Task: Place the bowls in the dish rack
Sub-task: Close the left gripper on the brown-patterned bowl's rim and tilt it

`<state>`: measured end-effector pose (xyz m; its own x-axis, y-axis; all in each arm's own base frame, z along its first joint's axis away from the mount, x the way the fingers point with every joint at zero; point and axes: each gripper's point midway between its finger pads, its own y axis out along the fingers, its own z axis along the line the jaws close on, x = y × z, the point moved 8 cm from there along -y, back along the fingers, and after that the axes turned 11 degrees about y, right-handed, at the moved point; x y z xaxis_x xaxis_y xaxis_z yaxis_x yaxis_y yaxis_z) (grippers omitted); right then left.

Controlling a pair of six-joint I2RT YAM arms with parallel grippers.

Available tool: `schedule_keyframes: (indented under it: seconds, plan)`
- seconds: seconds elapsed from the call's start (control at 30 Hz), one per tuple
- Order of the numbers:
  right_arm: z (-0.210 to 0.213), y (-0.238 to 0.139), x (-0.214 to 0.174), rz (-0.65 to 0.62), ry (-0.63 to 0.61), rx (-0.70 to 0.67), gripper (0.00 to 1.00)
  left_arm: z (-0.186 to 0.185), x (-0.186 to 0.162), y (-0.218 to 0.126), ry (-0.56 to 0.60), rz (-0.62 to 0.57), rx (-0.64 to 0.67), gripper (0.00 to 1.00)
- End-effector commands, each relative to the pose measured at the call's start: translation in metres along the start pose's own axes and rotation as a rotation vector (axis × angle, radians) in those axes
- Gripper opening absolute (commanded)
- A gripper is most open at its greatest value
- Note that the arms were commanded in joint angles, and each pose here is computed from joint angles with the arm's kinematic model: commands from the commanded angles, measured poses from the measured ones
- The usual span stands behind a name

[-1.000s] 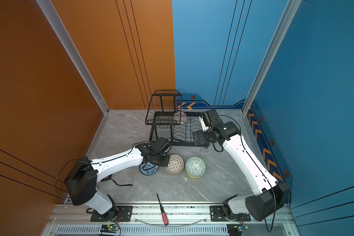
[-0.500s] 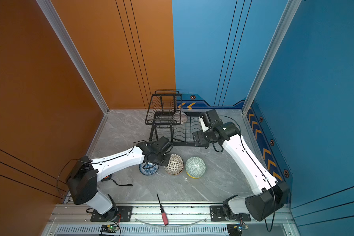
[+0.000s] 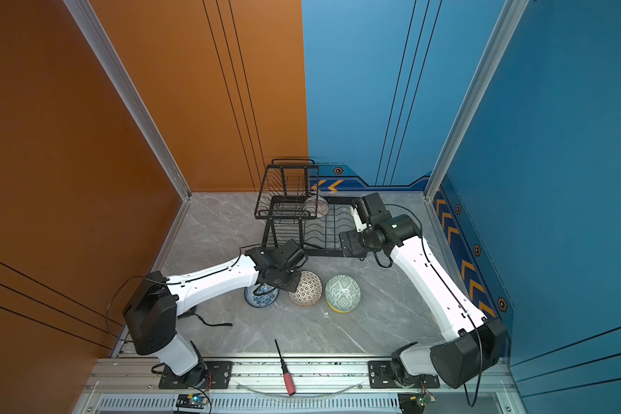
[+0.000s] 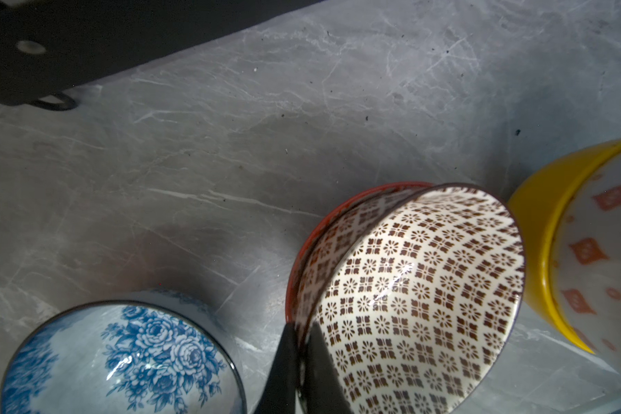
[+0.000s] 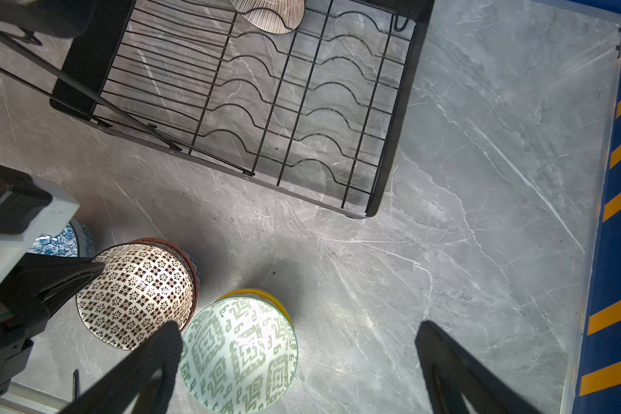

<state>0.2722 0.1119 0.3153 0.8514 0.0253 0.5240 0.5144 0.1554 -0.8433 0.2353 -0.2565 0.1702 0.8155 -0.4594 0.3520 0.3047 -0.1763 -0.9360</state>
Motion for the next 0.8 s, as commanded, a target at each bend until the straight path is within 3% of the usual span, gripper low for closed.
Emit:
schedule_keyframes:
  seconds: [0.0,0.07,0.23,0.57,0.77]
  plan:
    - [-0.004,-0.008,-0.002,-0.024,-0.004,0.009,1.00,-0.006,0.003,0.000,0.026,0.006,0.001,0.21]
    - [-0.004,-0.008,-0.003,-0.022,-0.005,0.010,1.00,-0.007,0.002,0.003,0.028,0.015,-0.004,0.27]
    - [-0.004,-0.008,-0.004,-0.025,-0.005,0.018,1.00,-0.010,0.001,0.012,0.041,0.040,-0.001,0.28]
    - [-0.005,-0.012,-0.006,-0.034,-0.005,0.020,1.00,-0.010,0.002,0.013,0.045,0.039,0.014,0.09]
    - [-0.005,-0.012,-0.006,-0.036,-0.006,0.024,1.00,-0.008,0.009,0.001,0.048,0.007,0.022,0.05]
